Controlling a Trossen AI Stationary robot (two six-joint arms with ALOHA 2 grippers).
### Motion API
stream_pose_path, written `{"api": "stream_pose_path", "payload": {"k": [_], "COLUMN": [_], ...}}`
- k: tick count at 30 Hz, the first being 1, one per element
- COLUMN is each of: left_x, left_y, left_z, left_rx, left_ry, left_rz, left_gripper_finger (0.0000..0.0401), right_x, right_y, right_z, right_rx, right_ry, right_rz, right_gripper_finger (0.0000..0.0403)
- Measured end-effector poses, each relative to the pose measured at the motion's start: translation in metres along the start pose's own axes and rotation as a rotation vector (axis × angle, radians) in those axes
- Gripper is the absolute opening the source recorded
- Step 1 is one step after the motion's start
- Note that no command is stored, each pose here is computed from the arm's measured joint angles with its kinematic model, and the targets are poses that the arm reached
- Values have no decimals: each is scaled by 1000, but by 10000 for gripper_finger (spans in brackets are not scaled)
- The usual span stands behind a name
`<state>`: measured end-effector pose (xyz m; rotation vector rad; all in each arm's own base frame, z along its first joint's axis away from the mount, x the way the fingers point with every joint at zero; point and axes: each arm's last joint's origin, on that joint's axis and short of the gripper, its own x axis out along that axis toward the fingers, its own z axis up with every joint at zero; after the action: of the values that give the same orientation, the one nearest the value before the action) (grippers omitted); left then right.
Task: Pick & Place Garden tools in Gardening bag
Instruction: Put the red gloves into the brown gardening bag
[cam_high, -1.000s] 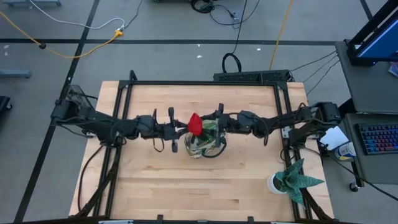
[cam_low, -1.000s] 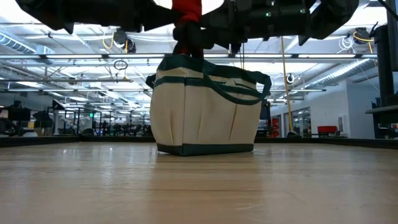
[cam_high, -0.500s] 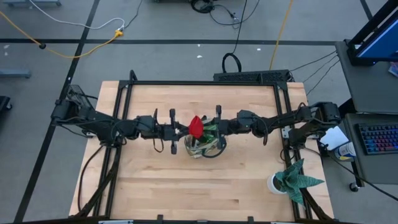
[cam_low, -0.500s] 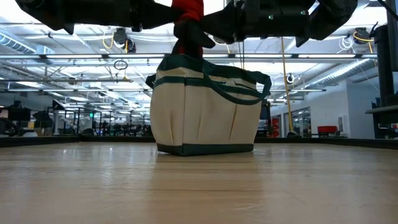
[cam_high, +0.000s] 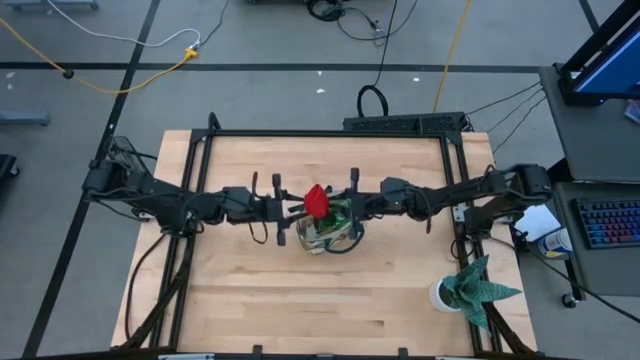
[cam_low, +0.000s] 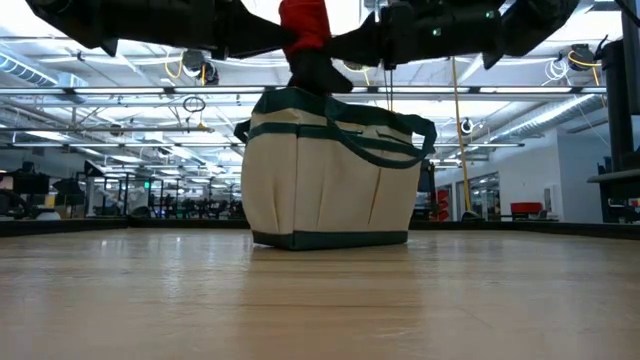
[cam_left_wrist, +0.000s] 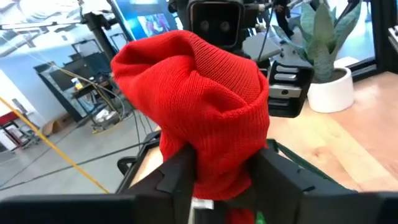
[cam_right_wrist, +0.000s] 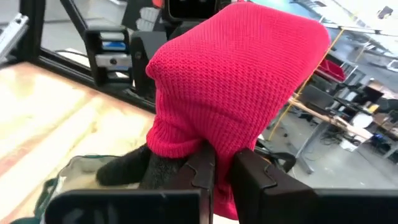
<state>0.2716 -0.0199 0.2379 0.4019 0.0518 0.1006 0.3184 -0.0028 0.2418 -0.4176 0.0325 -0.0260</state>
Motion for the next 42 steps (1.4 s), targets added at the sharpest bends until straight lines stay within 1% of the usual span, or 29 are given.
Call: {"api": "stream_pose_path", "payload": {"k": [4,6,9,14,17,21,26,30,34,37,42], "left_x": [-2,-3,-5,-8,-10,-13,-16,-18,-19,-20,-19], "left_y": [-4,-6,-10,-20,-26,-34,-42,-49,-54,-55,-52], "left_z": [4,5,5,5,4,-5,-11,-10,-4,-4,-5], "left_rx": [10,10,16,22,6,-40,-62,-58,-44,-44,-37], "left_ry": [-7,11,49,93,111,205,281,261,202,205,213], "left_rz": [14,57,100,106,83,34,-17,-112,-182,-189,-176], "left_gripper_finger": [178,186,190,191,191,191,191,191,191,191,191], "right_x": [-8,-13,-23,-35,-38,-38,-35,-32,-27,-21,-13], "right_y": [-4,-7,-9,-8,-8,-6,0,3,6,8,12], "right_z": [9,14,23,22,20,16,11,7,2,-3,-12], "right_rx": [-31,-41,-57,-109,-117,-165,-212,-220,-182,-176,-228], "right_ry": [26,18,35,133,170,208,184,192,201,198,197], "right_rz": [-4,-8,-2,55,72,106,212,226,223,220,221], "right_gripper_finger": [19,19,19,19,19,19,20,20,20,20,20]}}
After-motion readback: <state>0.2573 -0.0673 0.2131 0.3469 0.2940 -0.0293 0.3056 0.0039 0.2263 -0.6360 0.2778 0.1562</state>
